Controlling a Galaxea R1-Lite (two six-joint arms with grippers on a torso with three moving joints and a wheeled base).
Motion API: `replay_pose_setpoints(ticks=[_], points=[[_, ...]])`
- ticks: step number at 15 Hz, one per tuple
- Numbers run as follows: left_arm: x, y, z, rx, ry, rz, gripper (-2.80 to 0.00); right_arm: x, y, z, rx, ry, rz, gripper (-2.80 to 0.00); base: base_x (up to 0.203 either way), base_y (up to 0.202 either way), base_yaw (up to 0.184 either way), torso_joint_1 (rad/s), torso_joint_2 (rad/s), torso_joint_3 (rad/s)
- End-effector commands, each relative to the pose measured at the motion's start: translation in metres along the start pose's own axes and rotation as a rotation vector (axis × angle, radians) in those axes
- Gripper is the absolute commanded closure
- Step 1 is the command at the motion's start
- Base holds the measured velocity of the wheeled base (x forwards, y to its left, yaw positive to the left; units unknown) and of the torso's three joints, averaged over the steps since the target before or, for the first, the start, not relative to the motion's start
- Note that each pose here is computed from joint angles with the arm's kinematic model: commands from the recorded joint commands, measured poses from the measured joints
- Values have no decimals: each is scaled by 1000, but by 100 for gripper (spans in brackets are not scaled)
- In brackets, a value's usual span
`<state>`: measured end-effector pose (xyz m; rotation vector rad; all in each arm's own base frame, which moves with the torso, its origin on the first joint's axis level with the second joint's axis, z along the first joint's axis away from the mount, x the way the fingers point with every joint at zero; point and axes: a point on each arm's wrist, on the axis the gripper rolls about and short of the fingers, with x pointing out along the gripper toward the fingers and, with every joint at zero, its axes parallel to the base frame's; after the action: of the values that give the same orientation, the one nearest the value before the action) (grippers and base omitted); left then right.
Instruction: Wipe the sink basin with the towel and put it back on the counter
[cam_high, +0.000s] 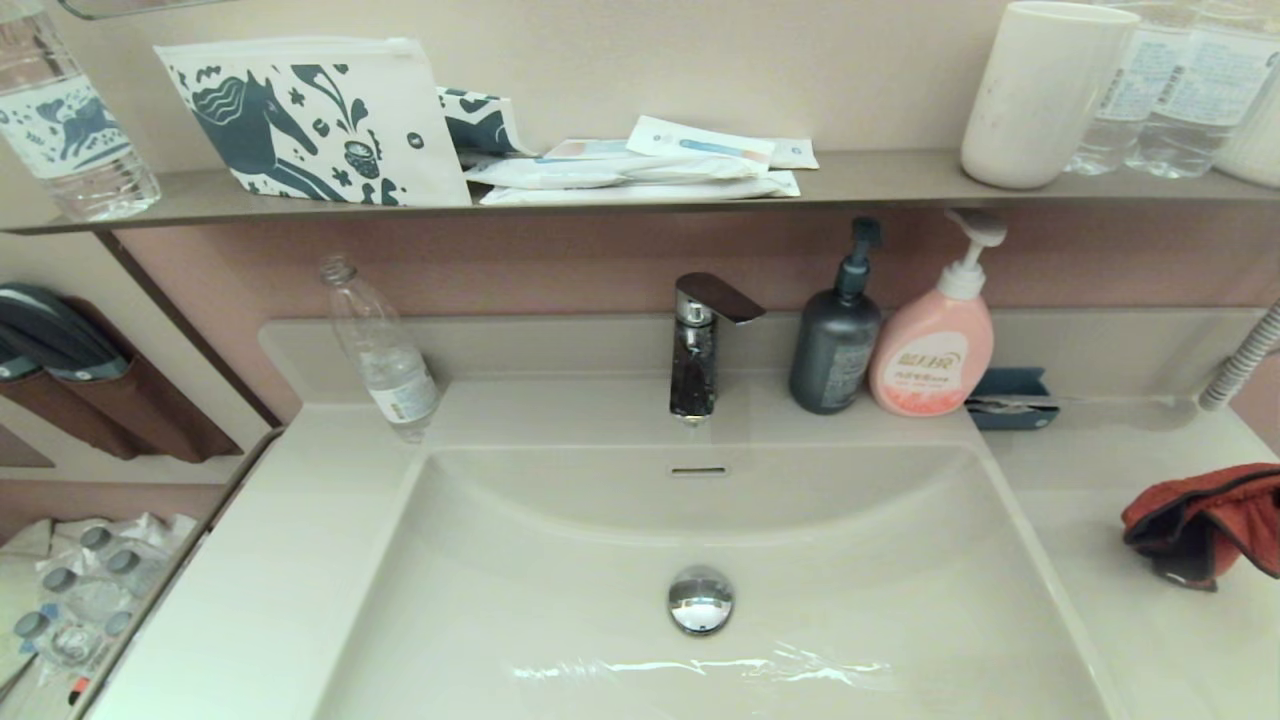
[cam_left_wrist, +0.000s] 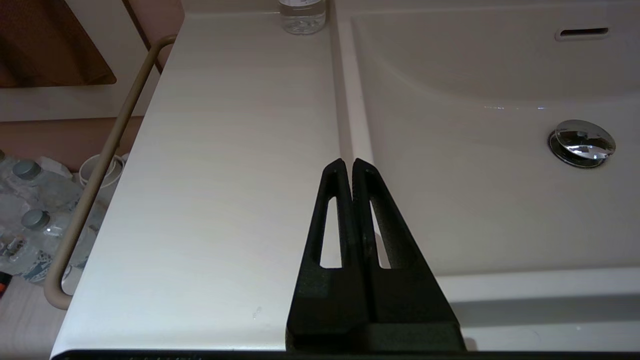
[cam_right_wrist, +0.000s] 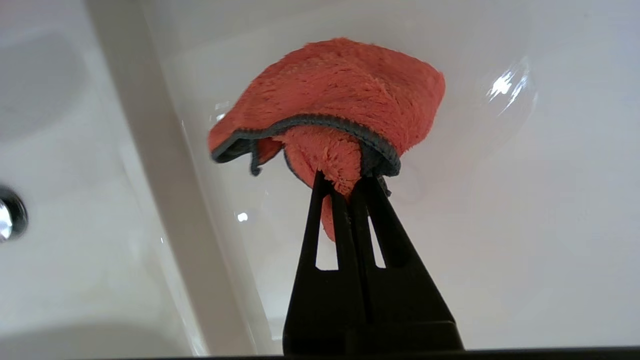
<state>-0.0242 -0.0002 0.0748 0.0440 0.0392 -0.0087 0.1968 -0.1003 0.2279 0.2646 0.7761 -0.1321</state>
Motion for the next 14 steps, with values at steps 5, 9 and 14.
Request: replay_pose_setpoints(ticks=[5,9,14], points=[[0,0,0,0,1,0,0,23,11,15,100,-26,8,0,0,0,0,0,0,0],[0,0,0,0,1,0,0,27,19,12,91,-9,-3,-280,0,0,0,0,0,0],[0,0,0,0,1,0,0,-3,26,6,90,-2,-9,-280,0,0,0,0,0,0]])
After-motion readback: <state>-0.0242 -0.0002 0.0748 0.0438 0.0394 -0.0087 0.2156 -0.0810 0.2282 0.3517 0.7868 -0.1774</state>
